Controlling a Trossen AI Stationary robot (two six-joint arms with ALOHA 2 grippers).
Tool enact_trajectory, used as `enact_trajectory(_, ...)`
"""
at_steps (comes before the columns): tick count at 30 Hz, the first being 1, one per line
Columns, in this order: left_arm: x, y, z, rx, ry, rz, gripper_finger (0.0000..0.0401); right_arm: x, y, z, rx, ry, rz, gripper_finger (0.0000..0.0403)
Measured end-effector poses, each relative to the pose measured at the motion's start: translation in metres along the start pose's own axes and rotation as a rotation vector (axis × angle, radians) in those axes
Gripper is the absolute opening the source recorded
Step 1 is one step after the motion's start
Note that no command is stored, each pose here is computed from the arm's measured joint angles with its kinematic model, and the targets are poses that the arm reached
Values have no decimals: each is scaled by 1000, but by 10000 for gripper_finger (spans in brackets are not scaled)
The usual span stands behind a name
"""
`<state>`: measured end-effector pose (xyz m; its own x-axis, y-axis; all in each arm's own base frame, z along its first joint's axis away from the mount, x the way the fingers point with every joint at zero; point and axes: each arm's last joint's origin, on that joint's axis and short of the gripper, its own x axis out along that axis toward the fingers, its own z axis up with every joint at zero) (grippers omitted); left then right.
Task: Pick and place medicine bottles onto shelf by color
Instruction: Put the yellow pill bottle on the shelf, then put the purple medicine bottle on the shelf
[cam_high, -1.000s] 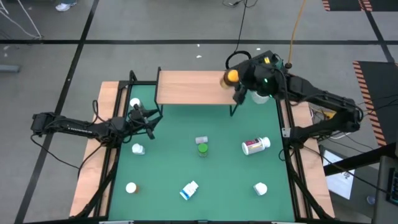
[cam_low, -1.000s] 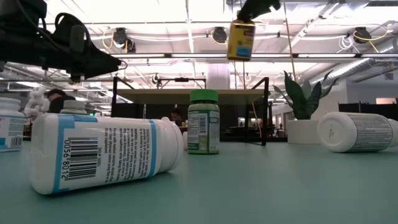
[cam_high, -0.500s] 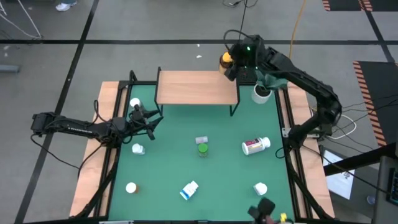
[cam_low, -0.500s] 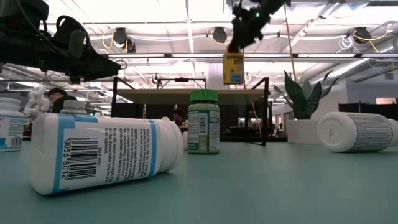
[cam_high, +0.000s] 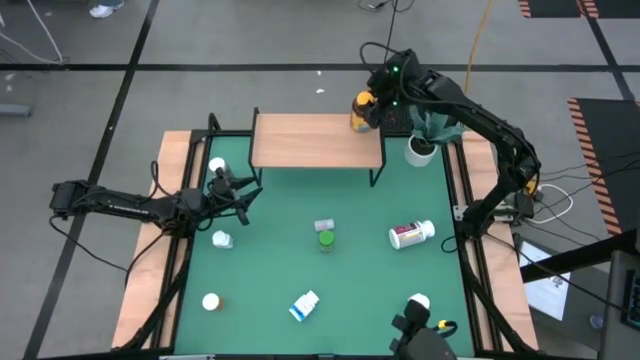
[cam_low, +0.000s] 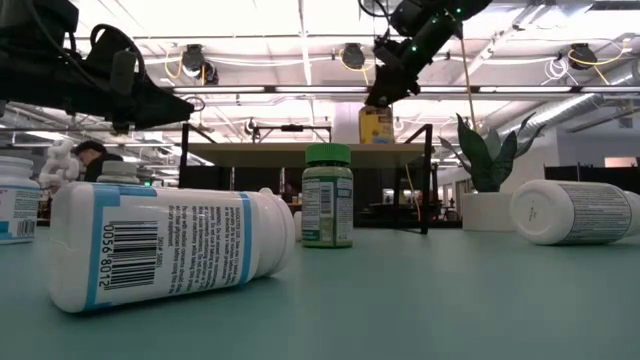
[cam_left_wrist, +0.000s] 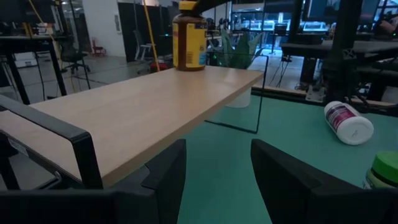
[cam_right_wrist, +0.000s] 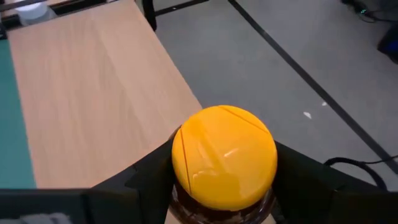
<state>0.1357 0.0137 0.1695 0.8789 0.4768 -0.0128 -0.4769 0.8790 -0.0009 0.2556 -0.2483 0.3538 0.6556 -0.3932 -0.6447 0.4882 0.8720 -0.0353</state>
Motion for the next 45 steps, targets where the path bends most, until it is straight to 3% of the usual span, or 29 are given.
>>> enact_trajectory(7,0,0,0,-13,1,0,184,-17,2,2,-26,-26,-11,291)
enact_trajectory(17,0,0,0,-46,-1,0,184,-92,29,4,58,-140,8,317)
enact_trajectory(23,0,0,0,-67,-1,-5,184,-112,86,-49,43,-62,113,317)
enact_trajectory(28,0,-1,0,-100,0,-24,184,-123,122,-111,173,17,69,318)
enact_trajectory(31,0,-1,0,-110,0,-27,184,-117,139,-149,314,87,134,318)
enact_trajectory(35,0,-1,1,-112,-6,-28,184,-101,163,-195,350,256,229,318)
enact_trajectory(39,0,-1,4,-111,-41,-30,184,-95,171,-220,383,392,191,313)
enact_trajectory(45,0,-1,8,-73,-76,-30,184,-98,171,-235,512,528,89,302)
